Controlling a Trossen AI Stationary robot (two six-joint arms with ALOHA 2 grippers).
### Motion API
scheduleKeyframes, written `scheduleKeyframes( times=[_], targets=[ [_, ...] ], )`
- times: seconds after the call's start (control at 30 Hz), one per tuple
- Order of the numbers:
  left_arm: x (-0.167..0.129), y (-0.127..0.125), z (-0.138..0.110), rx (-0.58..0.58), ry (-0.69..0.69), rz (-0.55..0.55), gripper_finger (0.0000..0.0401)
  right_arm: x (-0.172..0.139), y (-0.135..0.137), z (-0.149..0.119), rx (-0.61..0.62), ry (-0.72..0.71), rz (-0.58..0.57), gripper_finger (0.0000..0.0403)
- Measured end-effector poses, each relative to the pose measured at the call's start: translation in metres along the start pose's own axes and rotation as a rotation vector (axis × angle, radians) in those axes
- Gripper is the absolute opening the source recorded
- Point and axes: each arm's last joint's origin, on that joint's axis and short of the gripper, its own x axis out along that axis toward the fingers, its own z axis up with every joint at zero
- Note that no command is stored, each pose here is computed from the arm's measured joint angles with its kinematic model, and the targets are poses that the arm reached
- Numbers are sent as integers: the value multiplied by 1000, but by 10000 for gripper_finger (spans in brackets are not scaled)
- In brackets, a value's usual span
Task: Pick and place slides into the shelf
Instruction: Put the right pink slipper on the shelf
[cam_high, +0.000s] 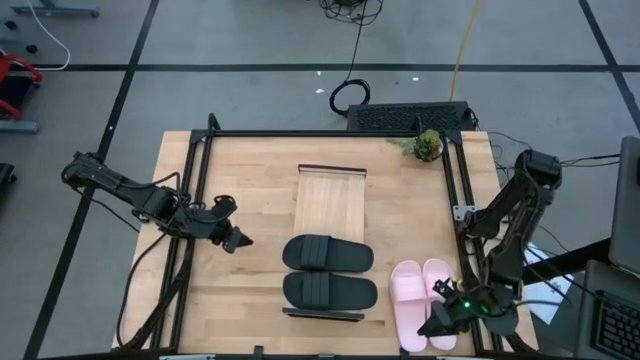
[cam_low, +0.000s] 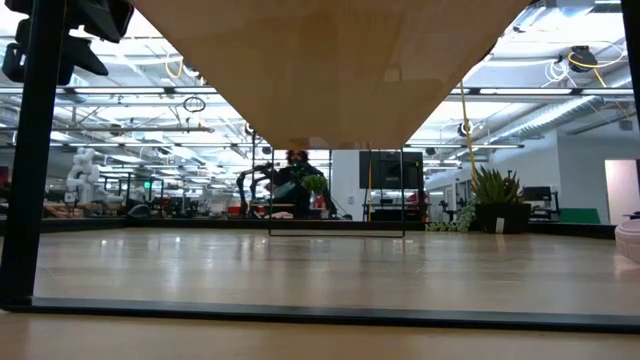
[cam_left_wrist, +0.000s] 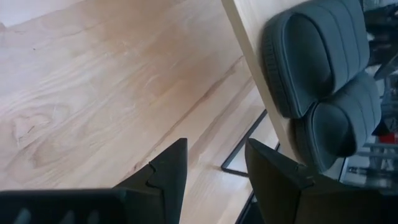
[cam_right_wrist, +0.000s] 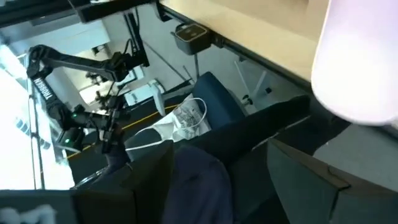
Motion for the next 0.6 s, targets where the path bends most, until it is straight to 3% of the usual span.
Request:
scheduleKeyframes(
  times=[0.2, 0.37, 0.6],
  targets=[
    [0, 0, 0, 66, 4, -1, 161, 0, 14, -14, -10, -52, -47, 247],
    [0, 0, 0, 72, 5, -1, 161, 0, 20, -15, -21, -106, 60, 247],
    [0, 0, 0, 72, 11, -4, 161, 0, 22, -16, -42, -113, 87, 247]
  ],
)
